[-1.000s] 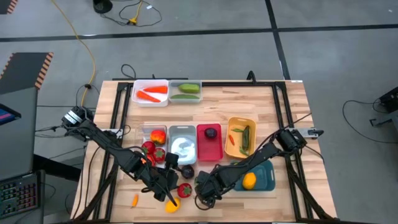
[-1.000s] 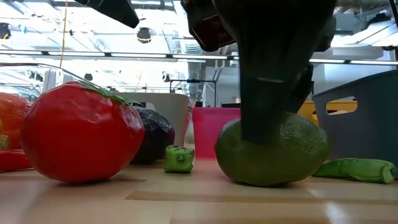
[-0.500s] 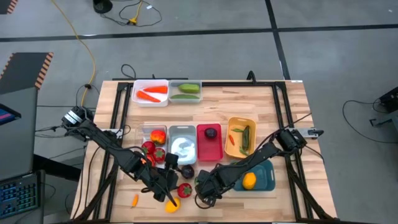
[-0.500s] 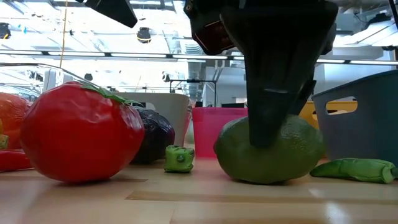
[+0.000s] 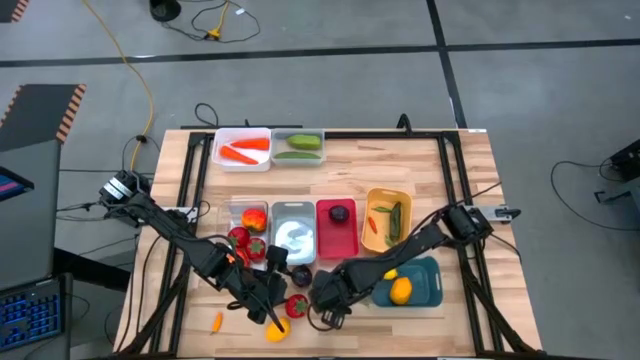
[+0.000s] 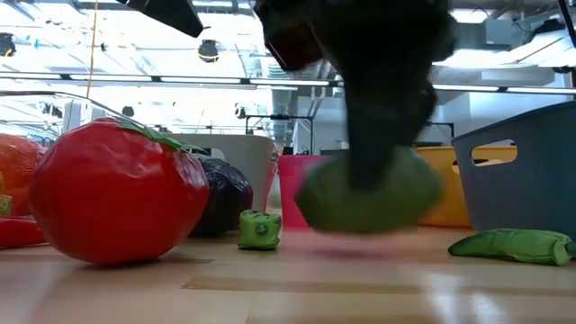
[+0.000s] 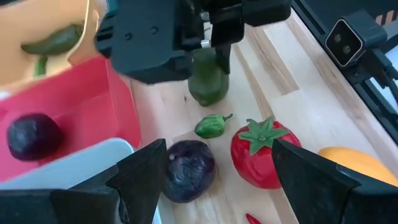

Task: Sort produce into baskets
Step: Put the lime into the gray bin

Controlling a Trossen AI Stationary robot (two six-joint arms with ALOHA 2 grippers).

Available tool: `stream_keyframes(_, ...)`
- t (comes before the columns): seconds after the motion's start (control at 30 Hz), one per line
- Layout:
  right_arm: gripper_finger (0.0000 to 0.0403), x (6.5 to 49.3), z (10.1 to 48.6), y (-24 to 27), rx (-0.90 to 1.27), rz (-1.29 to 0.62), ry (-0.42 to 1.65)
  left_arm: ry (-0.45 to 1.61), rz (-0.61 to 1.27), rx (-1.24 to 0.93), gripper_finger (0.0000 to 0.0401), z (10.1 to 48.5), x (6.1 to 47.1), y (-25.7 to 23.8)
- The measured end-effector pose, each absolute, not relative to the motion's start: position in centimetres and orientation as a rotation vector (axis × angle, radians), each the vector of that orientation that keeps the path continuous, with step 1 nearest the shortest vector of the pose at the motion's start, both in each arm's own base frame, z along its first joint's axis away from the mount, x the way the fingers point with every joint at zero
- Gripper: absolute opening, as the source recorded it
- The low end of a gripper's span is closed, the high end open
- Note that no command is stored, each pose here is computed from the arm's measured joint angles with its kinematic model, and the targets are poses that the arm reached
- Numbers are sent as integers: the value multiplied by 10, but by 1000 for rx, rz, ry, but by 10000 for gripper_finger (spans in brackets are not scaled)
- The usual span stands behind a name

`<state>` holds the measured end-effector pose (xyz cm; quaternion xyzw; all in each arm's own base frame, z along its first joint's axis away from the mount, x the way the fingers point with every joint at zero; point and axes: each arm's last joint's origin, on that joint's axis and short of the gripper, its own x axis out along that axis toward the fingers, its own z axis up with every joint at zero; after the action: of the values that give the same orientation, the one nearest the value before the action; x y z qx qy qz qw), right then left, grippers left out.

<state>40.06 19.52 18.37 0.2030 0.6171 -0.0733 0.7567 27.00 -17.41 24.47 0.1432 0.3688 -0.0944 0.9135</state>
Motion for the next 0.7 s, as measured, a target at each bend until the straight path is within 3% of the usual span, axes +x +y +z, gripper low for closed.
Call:
stream_keyframes(0.4, 222, 422, 243, 177, 356, -58, 1243, 762, -192, 254, 281, 247, 269, -174)
stream_keyframes(0.7, 225, 443, 258, 141, 265, -90, 1105, 703, -214, 203, 281, 286, 237, -162)
